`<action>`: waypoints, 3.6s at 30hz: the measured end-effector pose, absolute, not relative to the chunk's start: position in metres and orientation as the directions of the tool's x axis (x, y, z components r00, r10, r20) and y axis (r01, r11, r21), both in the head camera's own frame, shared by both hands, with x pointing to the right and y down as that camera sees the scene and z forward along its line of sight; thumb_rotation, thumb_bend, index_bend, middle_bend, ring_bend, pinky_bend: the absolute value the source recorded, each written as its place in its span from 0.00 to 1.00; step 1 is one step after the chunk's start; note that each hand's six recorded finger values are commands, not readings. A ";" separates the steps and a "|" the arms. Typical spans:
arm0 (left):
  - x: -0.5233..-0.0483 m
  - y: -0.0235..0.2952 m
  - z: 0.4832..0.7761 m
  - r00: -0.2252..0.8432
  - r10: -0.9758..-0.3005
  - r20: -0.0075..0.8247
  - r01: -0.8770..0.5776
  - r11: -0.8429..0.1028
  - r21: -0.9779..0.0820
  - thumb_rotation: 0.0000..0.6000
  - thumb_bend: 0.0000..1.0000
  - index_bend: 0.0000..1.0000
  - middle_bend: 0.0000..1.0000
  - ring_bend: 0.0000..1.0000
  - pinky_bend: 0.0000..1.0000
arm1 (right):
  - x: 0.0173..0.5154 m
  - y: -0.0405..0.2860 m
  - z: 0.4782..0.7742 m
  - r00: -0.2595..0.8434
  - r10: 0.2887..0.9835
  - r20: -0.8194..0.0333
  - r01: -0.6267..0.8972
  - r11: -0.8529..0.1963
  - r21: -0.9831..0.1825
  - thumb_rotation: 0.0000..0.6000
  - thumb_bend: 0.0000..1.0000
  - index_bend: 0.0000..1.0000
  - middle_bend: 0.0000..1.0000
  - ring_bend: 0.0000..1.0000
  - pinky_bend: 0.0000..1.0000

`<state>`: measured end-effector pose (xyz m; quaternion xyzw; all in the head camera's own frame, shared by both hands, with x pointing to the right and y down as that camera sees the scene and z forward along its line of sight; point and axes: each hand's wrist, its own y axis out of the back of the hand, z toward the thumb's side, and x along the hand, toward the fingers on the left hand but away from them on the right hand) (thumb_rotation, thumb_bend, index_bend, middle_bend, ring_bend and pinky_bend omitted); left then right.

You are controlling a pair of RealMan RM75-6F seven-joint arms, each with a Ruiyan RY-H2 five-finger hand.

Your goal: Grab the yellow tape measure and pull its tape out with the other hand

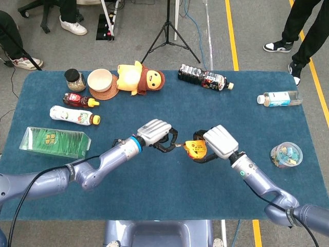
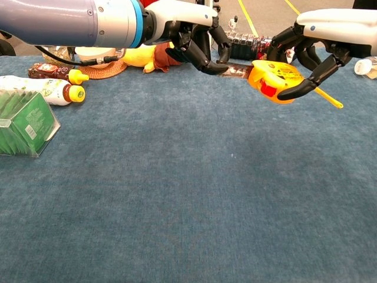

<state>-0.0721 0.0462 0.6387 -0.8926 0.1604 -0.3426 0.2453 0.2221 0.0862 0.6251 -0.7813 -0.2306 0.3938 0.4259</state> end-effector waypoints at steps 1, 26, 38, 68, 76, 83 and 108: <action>-0.074 0.046 0.639 0.712 -0.456 0.534 -0.117 -0.827 -0.550 0.90 0.43 0.64 1.00 0.96 0.97 | 0.223 0.086 0.625 0.582 0.695 -0.422 0.020 -0.531 -0.847 0.60 0.18 0.64 0.67 0.72 0.63; -0.145 0.050 0.647 0.651 -0.491 0.579 -0.086 -0.805 -0.586 0.89 0.42 0.64 1.00 0.96 0.97 | 0.257 0.096 0.630 0.542 0.681 -0.491 -0.045 -0.560 -0.827 0.60 0.18 0.64 0.67 0.72 0.63; -0.196 0.055 0.649 0.594 -0.519 0.615 -0.081 -0.799 -0.596 0.89 0.42 0.64 1.00 0.96 0.97 | 0.273 0.097 0.632 0.512 0.695 -0.504 -0.047 -0.563 -0.825 0.60 0.18 0.64 0.67 0.72 0.63; -0.258 0.052 0.643 0.506 -0.568 0.648 -0.114 -0.789 -0.603 0.89 0.42 0.64 1.00 0.96 0.97 | 0.290 0.100 0.632 0.485 0.706 -0.516 -0.048 -0.568 -0.821 0.60 0.18 0.64 0.67 0.72 0.64; -0.231 0.052 0.642 0.551 -0.546 0.631 -0.110 -0.797 -0.593 0.89 0.41 0.64 1.00 0.96 0.97 | 0.280 0.100 0.631 0.504 0.700 -0.506 -0.042 -0.565 -0.824 0.60 0.18 0.64 0.67 0.72 0.64; -0.195 0.053 0.643 0.600 -0.521 0.606 -0.110 -0.805 -0.583 0.89 0.41 0.64 1.00 0.96 0.97 | 0.264 0.100 0.629 0.531 0.693 -0.487 -0.026 -0.561 -0.827 0.60 0.18 0.64 0.67 0.72 0.64; -0.119 0.053 0.647 0.654 -0.511 0.559 -0.101 -0.791 -0.604 0.80 0.28 0.39 0.67 0.62 0.89 | 0.254 0.094 0.636 0.533 0.699 -0.476 0.002 -0.564 -0.826 0.60 0.18 0.64 0.67 0.72 0.64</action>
